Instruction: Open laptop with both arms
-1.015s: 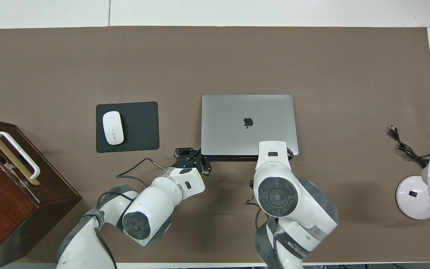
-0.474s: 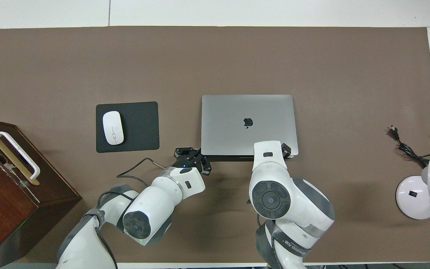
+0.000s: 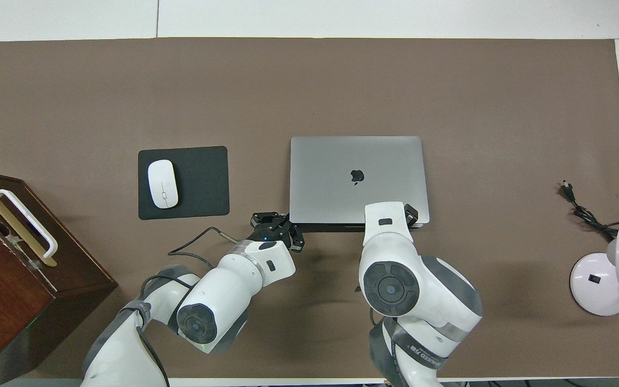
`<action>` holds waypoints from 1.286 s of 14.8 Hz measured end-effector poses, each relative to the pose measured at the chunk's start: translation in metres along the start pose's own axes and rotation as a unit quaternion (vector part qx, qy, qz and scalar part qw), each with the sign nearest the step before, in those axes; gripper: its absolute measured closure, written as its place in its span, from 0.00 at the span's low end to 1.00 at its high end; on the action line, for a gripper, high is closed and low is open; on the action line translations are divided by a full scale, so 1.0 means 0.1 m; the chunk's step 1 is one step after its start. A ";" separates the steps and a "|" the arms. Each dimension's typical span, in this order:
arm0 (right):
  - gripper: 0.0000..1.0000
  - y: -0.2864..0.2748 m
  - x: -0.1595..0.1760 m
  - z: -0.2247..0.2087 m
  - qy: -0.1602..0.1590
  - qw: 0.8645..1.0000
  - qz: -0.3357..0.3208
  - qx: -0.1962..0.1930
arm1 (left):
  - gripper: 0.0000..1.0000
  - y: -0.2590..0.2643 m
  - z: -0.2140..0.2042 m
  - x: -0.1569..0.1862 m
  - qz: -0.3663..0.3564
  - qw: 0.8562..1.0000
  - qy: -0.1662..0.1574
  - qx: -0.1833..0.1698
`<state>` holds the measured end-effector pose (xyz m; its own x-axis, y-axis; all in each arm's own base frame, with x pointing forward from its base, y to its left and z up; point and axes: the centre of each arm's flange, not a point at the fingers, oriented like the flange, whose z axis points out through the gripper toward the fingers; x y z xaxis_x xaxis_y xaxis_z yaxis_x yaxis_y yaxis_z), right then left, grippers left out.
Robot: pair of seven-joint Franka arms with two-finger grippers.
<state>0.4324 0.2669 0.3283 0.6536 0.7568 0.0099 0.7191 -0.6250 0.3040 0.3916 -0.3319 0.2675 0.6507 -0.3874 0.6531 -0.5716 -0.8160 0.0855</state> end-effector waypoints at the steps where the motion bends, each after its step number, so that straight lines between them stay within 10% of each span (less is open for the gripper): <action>1: 0.00 0.00 0.01 0.00 0.005 1.000 0.001 0.000 | 0.99 0.00 0.00 0.00 0.000 1.000 0.000 0.000; 19: 0.00 0.32 0.04 0.11 0.026 1.000 0.010 0.001 | 0.99 0.00 0.00 0.00 0.001 1.000 0.000 0.000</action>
<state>0.4606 0.2482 0.3275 0.6547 0.7531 0.0651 0.7065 -0.6403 0.3014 0.3916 -0.3319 0.2673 0.6498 -0.3881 0.6535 -0.5724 -0.8156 0.0848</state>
